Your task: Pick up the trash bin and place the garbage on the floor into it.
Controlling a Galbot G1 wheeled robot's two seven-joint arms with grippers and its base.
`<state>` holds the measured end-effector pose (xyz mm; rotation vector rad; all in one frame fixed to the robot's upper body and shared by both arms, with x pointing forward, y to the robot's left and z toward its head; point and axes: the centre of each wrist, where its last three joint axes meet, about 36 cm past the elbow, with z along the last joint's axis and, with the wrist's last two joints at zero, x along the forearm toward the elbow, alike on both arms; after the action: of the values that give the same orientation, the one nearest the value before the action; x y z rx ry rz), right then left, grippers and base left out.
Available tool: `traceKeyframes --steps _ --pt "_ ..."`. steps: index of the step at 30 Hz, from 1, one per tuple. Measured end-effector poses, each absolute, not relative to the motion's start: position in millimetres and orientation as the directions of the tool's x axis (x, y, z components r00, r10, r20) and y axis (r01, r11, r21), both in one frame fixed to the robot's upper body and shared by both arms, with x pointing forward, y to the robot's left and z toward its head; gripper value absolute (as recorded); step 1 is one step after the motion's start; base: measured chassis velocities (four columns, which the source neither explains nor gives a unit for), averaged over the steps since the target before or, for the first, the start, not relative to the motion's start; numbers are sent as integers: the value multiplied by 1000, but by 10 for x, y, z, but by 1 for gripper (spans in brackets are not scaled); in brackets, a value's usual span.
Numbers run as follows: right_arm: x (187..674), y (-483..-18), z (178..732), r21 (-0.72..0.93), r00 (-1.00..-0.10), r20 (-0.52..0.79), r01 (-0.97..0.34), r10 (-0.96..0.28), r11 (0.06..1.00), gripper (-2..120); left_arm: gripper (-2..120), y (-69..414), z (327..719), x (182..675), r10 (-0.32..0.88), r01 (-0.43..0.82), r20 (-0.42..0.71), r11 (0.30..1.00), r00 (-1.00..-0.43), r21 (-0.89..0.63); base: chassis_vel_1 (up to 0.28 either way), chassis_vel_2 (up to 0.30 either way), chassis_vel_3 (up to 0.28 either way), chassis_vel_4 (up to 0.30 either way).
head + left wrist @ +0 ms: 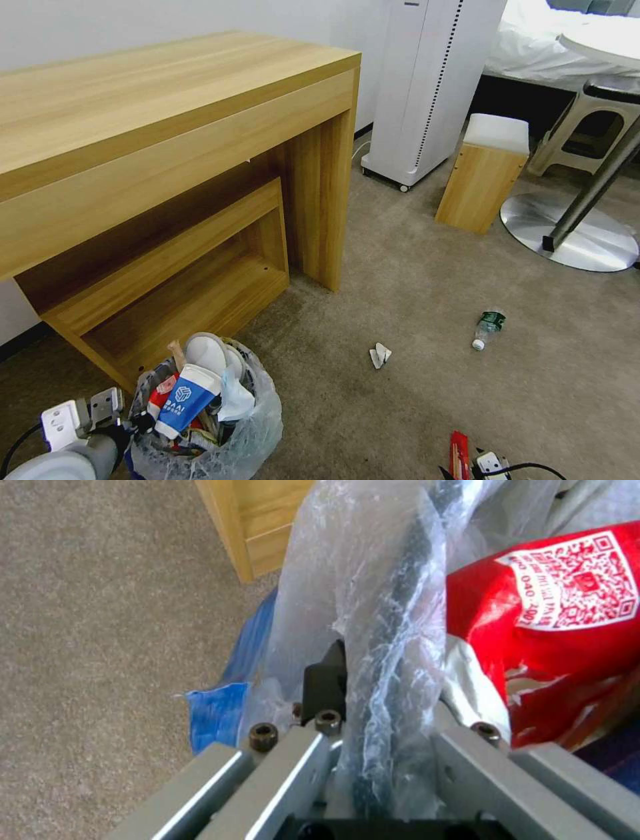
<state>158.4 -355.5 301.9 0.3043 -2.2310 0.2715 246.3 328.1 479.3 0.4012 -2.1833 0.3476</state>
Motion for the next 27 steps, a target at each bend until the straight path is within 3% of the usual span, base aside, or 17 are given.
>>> traceKeyframes --steps 10,27 --pt "1367 -3764 2787 -107 -596 799 -283 -87 953 100 0 3303 4783 2485 -169 -411 801 906 -574 -103 0 0 0 0" --pt "1594 -3707 2249 -86 -624 774 -269 -106 959 100 0 3325 4735 2495 -178 -424 805 900 -567 -100 0 0 0 0"
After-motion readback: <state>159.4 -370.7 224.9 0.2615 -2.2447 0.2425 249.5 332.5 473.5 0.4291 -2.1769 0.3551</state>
